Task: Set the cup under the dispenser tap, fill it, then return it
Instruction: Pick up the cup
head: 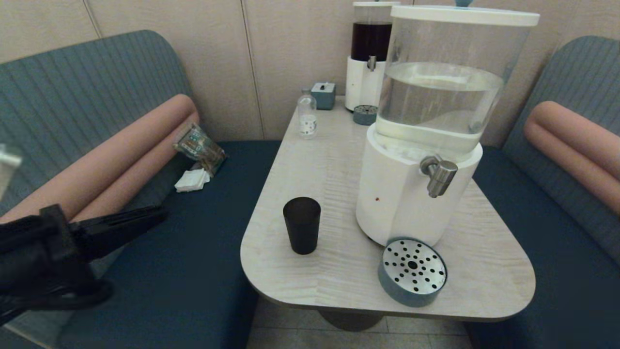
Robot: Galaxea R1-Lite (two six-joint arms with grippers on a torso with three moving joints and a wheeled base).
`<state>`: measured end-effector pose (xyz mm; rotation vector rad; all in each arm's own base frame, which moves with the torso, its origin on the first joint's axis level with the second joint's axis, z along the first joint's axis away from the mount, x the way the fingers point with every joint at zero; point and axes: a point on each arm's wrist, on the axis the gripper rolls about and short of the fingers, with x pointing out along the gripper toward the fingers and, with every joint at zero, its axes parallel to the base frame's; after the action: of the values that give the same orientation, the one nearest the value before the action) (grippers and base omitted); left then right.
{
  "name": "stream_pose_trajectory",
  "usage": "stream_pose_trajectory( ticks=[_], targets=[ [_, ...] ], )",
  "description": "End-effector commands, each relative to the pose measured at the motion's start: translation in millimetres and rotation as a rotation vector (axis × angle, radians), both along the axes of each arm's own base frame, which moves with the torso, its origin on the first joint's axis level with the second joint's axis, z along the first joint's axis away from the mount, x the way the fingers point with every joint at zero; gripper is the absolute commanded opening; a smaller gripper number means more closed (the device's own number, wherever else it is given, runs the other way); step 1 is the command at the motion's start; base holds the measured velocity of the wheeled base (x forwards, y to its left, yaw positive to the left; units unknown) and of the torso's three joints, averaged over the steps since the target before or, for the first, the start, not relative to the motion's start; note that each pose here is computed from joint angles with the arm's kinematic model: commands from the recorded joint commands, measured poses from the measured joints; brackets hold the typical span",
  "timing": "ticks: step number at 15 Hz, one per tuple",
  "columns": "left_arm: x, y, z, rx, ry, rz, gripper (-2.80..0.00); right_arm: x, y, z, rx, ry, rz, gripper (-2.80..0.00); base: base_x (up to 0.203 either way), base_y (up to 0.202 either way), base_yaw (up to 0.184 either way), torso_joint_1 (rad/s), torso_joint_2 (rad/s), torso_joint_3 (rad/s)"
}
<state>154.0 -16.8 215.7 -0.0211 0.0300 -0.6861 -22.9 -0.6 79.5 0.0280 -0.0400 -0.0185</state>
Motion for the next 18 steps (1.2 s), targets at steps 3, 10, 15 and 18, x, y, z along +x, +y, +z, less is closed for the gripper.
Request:
stream_pose_trajectory(
  ticks=[3,10,15,18],
  targets=[
    [76.3,-3.6,-45.7,0.024,-0.105,-0.112,-2.80,1.0,0.0,-3.8,0.000,0.012,0.001,-2.80,0.000,0.000,0.000,0.000,0.00,0.000],
    [124.8,-6.5,-93.2,0.055,-0.133,-0.241,0.00,1.0,0.0,-3.8,0.000,0.012,0.001,-2.80,0.000,0.000,0.000,0.000,0.00,0.000],
    [163.1,-8.7,-128.5,0.071,-0.100,-0.354,0.00,1.0,0.0,-3.8,0.000,0.012,0.001,-2.80,0.000,0.000,0.000,0.000,0.00,0.000],
    [192.9,-11.0,-148.1,0.066,-0.103,-0.415,0.00,1.0,0.0,-3.8,0.000,0.012,0.001,-2.80,0.000,0.000,0.000,0.000,0.00,0.000]
  ],
)
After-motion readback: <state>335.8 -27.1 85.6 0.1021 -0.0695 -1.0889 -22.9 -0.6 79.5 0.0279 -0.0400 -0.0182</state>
